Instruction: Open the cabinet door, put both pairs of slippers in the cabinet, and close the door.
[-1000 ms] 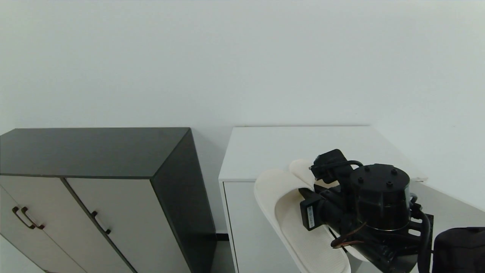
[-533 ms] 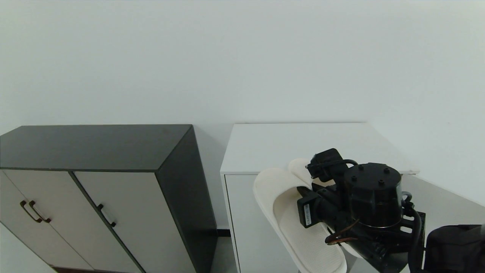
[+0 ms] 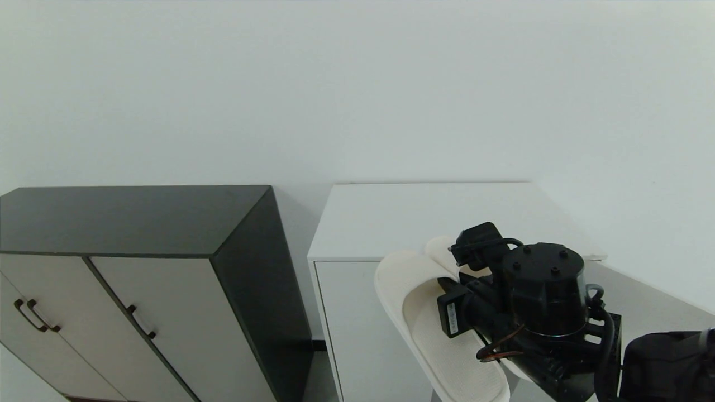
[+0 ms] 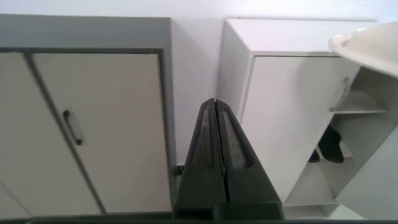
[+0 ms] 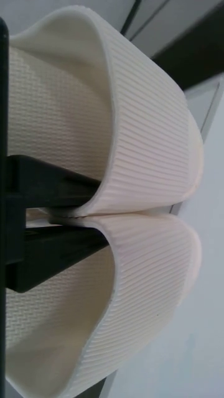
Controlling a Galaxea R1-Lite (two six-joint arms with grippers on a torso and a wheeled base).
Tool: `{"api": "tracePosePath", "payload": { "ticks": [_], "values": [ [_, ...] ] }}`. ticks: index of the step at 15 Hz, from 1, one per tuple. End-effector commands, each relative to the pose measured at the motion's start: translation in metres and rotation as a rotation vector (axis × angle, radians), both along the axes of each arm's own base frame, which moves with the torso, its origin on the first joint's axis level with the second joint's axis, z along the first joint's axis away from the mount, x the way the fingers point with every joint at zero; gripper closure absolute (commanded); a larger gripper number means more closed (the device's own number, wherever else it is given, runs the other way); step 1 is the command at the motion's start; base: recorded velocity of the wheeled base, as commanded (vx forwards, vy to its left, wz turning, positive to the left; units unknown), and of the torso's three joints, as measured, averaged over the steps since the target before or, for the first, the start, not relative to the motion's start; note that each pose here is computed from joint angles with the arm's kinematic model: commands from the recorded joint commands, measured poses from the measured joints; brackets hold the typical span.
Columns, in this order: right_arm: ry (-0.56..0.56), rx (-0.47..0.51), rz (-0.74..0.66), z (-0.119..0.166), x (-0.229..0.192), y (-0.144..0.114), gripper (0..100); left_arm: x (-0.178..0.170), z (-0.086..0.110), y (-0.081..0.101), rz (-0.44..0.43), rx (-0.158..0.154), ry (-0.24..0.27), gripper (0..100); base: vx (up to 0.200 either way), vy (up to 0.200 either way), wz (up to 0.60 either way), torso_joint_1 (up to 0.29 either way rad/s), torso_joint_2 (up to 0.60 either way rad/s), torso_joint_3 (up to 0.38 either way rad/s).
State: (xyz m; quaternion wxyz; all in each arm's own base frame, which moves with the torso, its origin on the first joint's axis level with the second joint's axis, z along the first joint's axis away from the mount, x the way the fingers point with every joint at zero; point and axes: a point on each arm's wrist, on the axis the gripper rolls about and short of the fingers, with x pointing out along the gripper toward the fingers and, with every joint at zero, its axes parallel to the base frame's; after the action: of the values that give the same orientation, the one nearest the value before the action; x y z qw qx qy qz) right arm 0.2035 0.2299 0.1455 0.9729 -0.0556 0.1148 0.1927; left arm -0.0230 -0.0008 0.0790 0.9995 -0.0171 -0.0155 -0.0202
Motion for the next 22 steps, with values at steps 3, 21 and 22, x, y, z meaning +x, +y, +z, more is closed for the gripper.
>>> {"api": "tracePosePath", "payload": {
  "ticks": [3, 21, 22],
  "values": [
    [0.004, -0.004, 0.004, -0.0017, -0.001, 0.0005, 100, 0.0, 0.0, 0.0, 0.0, 0.0, 0.0, 100, 0.0, -0.2, 0.0, -0.001, 0.0, 0.001],
    [-0.011, 0.002, 0.017, -0.0039, -0.0053, 0.0004, 100, 0.0, 0.0, 0.0, 0.0, -0.005, 0.0, 100, 0.0, -0.122, 0.0, 0.001, 0.0, 0.0],
    [-0.011, 0.008, 0.027, -0.0036, -0.0074, 0.0023, 100, 0.0001, 0.0001, 0.0, 0.0, -0.005, 0.001, 100, 0.0, 0.0, 0.0, 0.0, 0.0, 0.0]
  ]
}}
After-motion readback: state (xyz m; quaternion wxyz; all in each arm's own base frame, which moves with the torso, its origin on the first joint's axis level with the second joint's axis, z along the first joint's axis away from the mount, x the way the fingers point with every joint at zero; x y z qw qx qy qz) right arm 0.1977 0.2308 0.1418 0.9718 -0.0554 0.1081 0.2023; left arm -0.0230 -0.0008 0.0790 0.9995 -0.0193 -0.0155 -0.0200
